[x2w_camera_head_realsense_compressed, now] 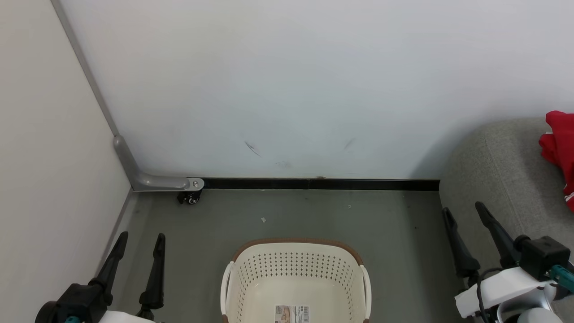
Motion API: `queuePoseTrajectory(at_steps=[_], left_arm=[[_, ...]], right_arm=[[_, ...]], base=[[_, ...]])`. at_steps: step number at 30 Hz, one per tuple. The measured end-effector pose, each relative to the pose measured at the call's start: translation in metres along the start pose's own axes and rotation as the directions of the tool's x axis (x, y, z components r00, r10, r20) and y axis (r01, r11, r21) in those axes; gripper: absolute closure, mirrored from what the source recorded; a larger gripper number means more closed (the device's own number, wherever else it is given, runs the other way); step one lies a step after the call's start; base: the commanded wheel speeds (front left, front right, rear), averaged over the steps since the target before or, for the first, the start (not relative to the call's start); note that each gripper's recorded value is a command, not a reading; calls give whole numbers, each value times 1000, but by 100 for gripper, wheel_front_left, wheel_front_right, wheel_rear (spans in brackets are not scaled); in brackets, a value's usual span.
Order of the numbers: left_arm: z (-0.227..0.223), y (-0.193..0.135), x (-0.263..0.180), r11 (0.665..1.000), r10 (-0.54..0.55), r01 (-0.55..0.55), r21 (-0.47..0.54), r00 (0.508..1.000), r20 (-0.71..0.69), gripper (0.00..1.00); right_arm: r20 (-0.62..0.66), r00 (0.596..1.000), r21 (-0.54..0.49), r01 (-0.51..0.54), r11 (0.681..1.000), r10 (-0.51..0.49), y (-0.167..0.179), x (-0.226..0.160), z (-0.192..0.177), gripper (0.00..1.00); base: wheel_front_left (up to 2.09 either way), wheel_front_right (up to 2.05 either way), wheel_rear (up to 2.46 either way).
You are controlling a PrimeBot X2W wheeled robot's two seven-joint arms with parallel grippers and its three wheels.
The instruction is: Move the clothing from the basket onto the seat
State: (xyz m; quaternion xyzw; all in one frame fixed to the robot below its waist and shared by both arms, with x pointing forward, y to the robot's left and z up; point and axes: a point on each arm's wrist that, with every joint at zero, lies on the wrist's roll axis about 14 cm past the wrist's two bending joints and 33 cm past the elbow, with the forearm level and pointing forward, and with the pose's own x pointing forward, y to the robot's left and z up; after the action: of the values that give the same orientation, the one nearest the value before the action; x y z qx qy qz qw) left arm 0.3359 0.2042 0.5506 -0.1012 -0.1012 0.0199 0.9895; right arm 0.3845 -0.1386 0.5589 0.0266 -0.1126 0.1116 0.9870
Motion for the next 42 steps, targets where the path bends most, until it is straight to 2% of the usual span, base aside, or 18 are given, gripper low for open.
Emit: queuePoseTrajectory(at_steps=[2,3,10,23,32,42], left_arm=[[0,-2,0,1000,-7,7,-5,1000,2,0],[-1,-2,0,1000,-7,7,-6,1000,-1,100],[-34,-6,-16,999,13,-18,-43,994,-105,100],[-43,-3,-18,987,36,-59,-152,988,-149,100],[-51,2,-17,960,56,-105,-258,980,-190,100],[-58,4,-14,925,66,-144,-351,972,-224,100]], right_arm=[[-7,1000,0,3,1000,-3,-1,-3,-2,0],[-10,1000,1,4,1000,-4,-1,-4,-3,100],[-128,992,44,19,999,-13,7,-24,-39,100],[-164,984,139,96,986,-73,-8,-27,-47,100],[-194,974,277,167,946,-115,-17,-26,-52,100],[-226,963,374,226,899,-148,-25,-30,-58,100]], base=[[0,0,0],[0,0,0],[0,0,0],[0,0,0],[0,0,0],[0,0,0]])
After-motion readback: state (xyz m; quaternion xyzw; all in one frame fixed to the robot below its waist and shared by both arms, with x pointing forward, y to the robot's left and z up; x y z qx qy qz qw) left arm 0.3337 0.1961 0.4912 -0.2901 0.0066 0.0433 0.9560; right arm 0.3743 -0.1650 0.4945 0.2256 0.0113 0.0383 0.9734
